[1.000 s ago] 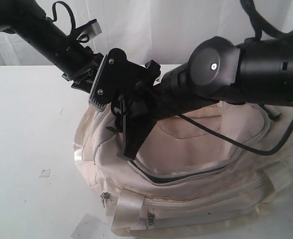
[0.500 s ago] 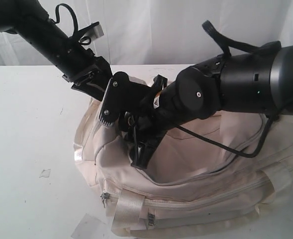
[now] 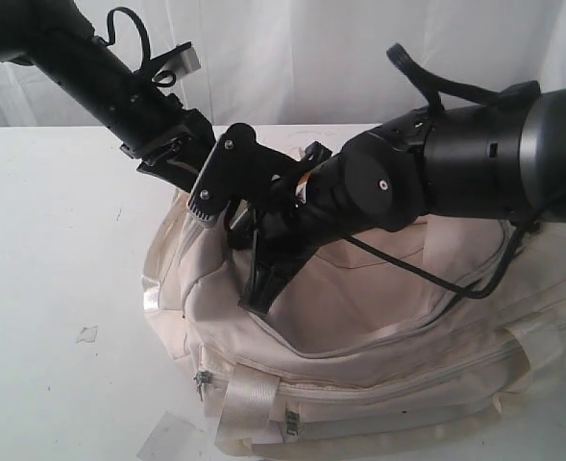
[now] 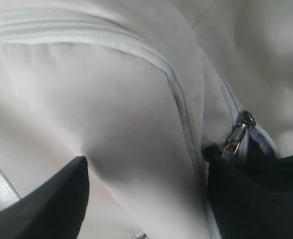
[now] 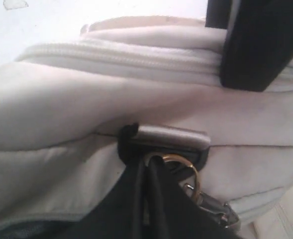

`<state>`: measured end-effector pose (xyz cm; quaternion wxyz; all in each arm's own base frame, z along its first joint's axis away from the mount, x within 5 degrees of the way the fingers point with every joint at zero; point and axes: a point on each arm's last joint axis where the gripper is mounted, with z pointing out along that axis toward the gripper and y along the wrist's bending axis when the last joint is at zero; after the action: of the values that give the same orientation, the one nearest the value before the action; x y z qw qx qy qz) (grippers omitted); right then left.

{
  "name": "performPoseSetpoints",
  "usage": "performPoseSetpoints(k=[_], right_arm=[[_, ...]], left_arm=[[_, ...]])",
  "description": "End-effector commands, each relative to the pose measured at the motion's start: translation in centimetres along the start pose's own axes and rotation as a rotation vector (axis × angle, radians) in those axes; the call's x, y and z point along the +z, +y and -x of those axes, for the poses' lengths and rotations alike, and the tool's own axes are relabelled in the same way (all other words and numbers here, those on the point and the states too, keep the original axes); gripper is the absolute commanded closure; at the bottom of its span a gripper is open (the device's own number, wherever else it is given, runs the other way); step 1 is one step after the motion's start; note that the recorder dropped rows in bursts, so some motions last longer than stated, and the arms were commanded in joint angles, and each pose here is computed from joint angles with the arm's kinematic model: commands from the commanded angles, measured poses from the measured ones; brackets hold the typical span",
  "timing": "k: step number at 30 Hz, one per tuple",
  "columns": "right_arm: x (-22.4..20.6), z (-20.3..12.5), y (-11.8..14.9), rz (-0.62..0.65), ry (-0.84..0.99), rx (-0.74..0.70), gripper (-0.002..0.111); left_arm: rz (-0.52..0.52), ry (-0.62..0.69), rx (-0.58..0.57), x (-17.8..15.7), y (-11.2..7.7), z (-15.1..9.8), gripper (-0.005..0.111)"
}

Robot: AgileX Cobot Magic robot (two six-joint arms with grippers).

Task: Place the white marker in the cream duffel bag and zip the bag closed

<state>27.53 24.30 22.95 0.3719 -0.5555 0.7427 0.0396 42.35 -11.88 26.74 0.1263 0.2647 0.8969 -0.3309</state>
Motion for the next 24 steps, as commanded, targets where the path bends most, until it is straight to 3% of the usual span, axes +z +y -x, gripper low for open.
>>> performPoseSetpoints(k=[1, 14, 24], right_arm=[[-1.5, 0.9, -0.4, -0.03, -0.055, 0.096, 0.108], [-4.7, 1.6, -0.7, -0.033, -0.086, 0.261, 0.108], [-5.3, 1.3, -0.5, -0.006, -0.038, 0.261, 0.108]], left_arm=[[-0.036, 0.038, 0.001, -0.2, -0.6, -0.3, 0.037], [-0.015, 0.006, 0.014, -0.1, -0.4, 0.0, 0.037], [-0.009, -0.003, 0.071, -0.1, -0.4, 0.0, 0.037]])
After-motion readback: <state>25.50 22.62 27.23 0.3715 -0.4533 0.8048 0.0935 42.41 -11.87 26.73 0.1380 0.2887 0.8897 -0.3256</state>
